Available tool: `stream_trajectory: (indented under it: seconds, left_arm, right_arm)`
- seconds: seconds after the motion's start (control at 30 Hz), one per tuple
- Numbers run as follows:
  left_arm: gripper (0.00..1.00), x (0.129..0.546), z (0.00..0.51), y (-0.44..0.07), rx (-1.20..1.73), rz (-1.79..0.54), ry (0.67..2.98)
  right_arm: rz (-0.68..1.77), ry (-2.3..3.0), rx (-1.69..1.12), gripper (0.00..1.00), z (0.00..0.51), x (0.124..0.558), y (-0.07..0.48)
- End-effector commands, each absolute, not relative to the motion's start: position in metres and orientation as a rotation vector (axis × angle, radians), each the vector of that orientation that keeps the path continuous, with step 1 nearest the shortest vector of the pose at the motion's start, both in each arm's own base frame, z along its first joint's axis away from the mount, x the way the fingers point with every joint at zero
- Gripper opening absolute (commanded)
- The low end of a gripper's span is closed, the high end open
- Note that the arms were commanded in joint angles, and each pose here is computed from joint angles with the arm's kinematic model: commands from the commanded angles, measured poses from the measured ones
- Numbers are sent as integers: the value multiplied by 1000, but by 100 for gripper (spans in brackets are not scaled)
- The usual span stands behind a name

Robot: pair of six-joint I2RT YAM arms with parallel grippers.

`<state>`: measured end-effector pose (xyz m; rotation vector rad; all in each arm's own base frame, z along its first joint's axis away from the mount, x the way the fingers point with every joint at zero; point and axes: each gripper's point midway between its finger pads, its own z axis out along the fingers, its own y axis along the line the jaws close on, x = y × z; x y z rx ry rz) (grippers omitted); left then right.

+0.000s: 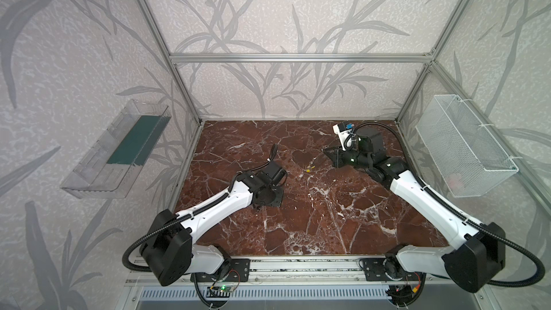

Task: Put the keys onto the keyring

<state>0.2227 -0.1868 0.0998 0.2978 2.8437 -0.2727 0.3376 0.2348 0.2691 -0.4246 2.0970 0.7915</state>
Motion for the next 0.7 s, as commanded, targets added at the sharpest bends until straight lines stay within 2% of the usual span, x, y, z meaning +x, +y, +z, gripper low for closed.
stream_trajectory:
  seconds: [0.0,0.33,0.67]
  left_arm:
    - [0,201,103,-186,355,-311,2931]
    - [0,151,93,-183,461,-390,3162]
    - [0,165,71,-189,607,-247,3260]
  right_arm:
    - [823,2034,-437,0,287,334,239]
    - [821,2041,-437,0,285,333,239]
    - [811,2044,-440,0,284,333,238]
